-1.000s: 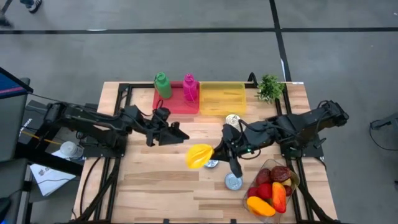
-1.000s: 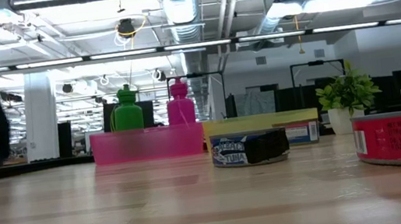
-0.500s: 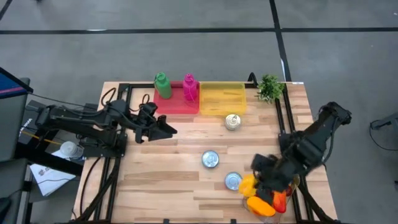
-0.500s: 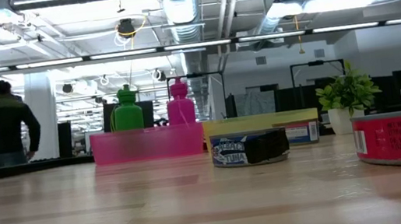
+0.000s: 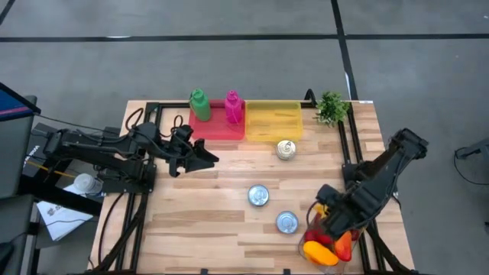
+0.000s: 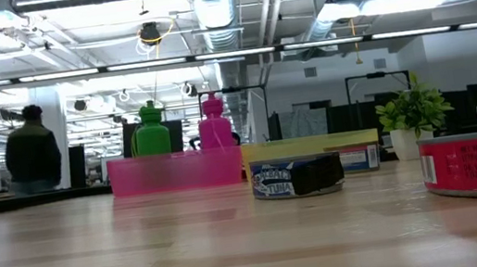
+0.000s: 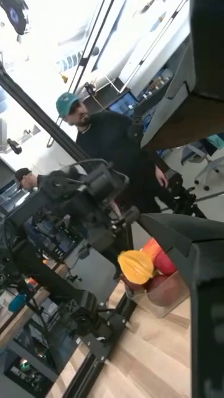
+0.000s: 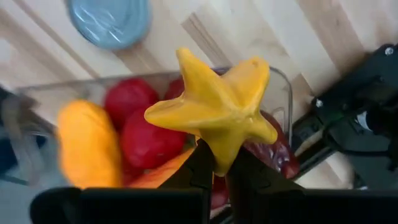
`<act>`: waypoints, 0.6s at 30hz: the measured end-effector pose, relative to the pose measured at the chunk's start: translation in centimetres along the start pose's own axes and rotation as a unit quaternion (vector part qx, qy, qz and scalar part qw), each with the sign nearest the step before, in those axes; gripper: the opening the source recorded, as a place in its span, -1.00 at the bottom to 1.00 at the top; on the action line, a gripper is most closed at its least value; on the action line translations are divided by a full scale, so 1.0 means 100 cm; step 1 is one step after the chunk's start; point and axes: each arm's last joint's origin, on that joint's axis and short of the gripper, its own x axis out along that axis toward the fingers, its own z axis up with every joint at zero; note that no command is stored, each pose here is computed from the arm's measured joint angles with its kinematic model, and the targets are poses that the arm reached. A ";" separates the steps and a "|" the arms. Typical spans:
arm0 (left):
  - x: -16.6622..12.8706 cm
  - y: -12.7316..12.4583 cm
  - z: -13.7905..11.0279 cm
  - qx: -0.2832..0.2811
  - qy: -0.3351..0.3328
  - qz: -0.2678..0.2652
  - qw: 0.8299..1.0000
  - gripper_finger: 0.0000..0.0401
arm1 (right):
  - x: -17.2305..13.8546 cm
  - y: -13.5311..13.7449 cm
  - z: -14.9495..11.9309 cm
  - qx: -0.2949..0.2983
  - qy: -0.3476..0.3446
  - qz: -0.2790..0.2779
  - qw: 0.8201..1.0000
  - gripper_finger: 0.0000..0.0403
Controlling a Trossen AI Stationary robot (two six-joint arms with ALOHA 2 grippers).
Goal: Pick & Place Food Item
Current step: Put the starfruit into the transparent bin
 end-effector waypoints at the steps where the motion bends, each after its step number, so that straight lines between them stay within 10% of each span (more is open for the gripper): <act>1: 0.000 0.000 0.000 0.000 0.000 0.000 1.000 -0.18 | 0.005 0.001 -0.001 -0.003 0.003 -0.008 1.000 -0.90; 18: 0.000 0.000 0.000 0.000 0.000 0.000 1.000 -0.19 | 0.016 0.007 -0.015 -0.017 -0.010 0.015 1.000 -0.89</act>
